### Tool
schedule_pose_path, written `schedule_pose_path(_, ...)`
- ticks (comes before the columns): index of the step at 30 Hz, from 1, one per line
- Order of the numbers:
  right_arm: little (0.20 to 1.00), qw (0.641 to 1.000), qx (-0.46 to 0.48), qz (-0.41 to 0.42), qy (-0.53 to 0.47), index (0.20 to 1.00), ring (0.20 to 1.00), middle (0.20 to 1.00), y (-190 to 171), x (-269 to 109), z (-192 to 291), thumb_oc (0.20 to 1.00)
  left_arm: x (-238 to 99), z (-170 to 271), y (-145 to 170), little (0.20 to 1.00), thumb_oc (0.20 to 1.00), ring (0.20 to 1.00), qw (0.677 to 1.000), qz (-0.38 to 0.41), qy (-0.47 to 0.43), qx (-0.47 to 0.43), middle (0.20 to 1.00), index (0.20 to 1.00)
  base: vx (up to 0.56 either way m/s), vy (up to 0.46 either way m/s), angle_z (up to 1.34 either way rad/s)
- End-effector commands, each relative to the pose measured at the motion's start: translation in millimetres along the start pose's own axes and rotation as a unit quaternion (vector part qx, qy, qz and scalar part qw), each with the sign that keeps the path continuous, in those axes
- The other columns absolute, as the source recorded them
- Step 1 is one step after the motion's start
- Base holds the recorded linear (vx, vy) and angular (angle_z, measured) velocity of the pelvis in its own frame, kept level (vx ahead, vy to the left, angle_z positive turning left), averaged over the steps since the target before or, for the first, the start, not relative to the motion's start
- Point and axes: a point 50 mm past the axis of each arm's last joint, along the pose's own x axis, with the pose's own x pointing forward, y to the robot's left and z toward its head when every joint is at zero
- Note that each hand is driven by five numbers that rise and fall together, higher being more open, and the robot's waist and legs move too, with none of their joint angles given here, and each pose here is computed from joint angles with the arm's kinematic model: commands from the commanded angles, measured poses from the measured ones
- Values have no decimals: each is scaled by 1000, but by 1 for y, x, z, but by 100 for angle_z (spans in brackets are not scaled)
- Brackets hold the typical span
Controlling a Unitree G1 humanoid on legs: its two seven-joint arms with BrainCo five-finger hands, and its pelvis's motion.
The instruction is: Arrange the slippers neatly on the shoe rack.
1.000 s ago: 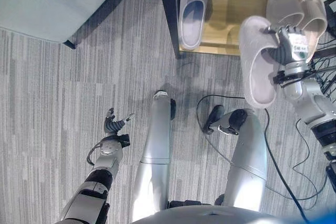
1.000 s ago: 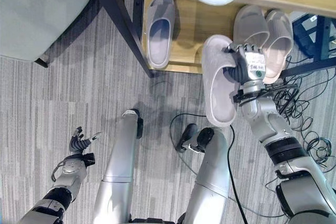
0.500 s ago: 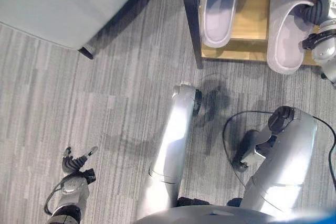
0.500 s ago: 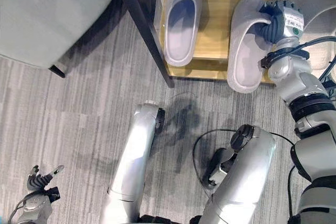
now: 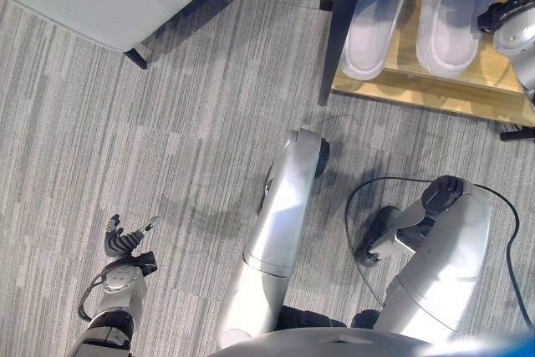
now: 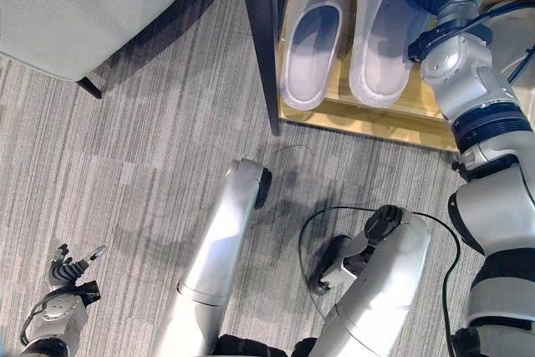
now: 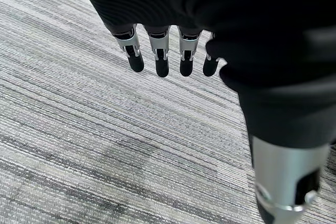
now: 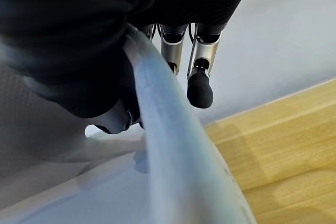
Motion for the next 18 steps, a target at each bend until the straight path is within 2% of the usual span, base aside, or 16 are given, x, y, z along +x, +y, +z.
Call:
schedule_pose_path(1,200,999,20,-38,-20,200,200,200,-21,11,11,200,2,0,28,1000,1000,1000,1000,24,-10,17,1000,1000,-22,31,-1)
schedule_pose_path(3,200,999,20,-26,-20,200,200,200,-16,9,11,200,0,-3,32,1000,1000,1000,999,28,-2,14,1000,1000,-24,43,-2)
schedule_pose_path(4,840,1000,19,-5,-8,840,840,840,-9,7,6,840,2,-3,31,1000,1000,1000,999,27,0,19,1000,1000,-15,35,-3)
schedule_pose_path(5,1000,1000,12,3,-10,1000,1000,1000,-8,8,7,1000,2,-2,33,1000,1000,1000,999,28,0,21,1000,1000,-19,28,-4)
schedule_pose_path(12,1000,997,53,40,35,1000,1000,1000,11,-1,-4,1000,6,0,38,1000,1000,1000,999,30,6,39,1000,1000,-45,-10,-4)
schedule_pose_path(17,1000,995,76,37,55,1000,1000,1000,19,-7,-9,1000,6,-4,42,1000,1000,1000,998,37,19,43,1000,1000,-61,-4,0)
schedule_pose_path(18,1000,992,106,27,61,1000,1000,1000,22,-11,-9,1000,5,-9,45,1000,1000,1000,998,44,30,45,1000,1000,-99,20,-1)
